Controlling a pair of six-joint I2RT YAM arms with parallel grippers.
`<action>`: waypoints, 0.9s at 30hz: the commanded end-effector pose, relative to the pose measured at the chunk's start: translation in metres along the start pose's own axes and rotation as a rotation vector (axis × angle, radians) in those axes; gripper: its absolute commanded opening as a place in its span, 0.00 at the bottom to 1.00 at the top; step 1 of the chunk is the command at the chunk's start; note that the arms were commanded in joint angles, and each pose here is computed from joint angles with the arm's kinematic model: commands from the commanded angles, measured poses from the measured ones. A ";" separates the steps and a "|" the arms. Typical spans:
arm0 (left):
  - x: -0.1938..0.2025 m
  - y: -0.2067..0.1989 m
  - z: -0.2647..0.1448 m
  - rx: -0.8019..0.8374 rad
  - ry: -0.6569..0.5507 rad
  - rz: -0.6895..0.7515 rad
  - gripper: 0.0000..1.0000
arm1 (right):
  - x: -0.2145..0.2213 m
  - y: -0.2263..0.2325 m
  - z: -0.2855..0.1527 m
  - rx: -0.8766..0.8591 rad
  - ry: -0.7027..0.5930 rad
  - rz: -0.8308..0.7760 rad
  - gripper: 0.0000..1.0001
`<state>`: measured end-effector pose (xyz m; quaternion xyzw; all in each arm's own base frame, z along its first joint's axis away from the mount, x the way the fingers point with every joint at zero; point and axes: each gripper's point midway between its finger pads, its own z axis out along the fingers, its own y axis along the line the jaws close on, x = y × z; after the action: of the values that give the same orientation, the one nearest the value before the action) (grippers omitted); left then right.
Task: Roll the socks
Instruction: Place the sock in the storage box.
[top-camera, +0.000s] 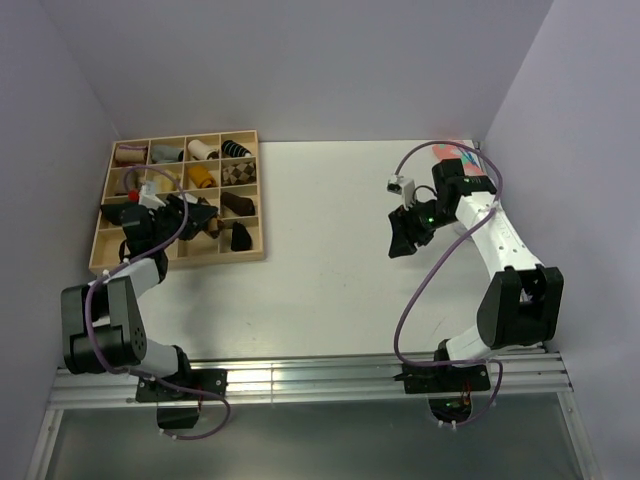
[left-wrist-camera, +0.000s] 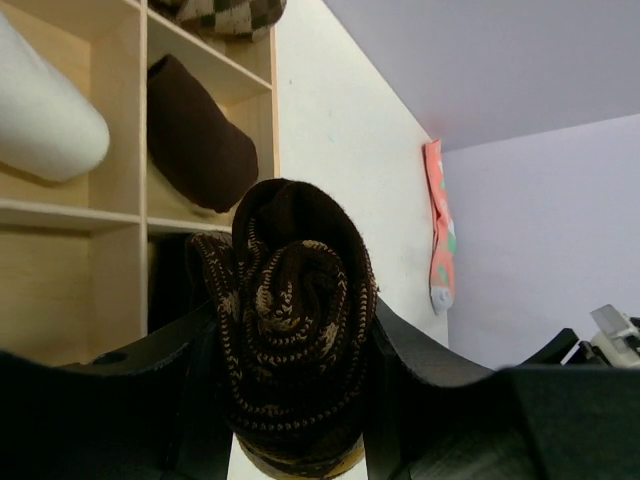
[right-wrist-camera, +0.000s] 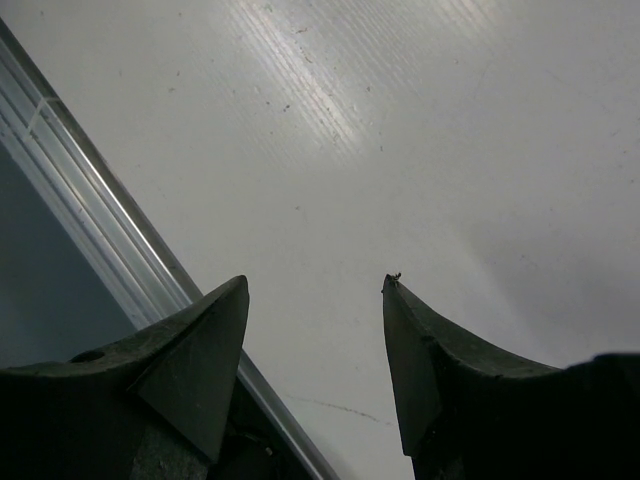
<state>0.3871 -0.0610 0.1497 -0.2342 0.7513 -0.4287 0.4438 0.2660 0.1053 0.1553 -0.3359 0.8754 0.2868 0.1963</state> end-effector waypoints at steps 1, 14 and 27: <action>-0.022 -0.014 -0.006 0.132 -0.016 0.115 0.00 | 0.003 -0.001 0.002 -0.007 -0.012 -0.038 0.63; 0.002 0.070 0.011 0.018 0.079 -0.072 0.00 | 0.011 -0.001 0.002 0.003 0.000 -0.063 0.63; 0.003 0.148 0.002 -0.428 0.084 -0.107 0.00 | 0.016 -0.001 0.003 -0.004 0.012 -0.073 0.63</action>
<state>0.4000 -0.0176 0.0532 -0.2975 0.7987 -0.3913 0.3470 0.2566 0.1015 0.1383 -0.3606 0.8689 0.2848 0.1840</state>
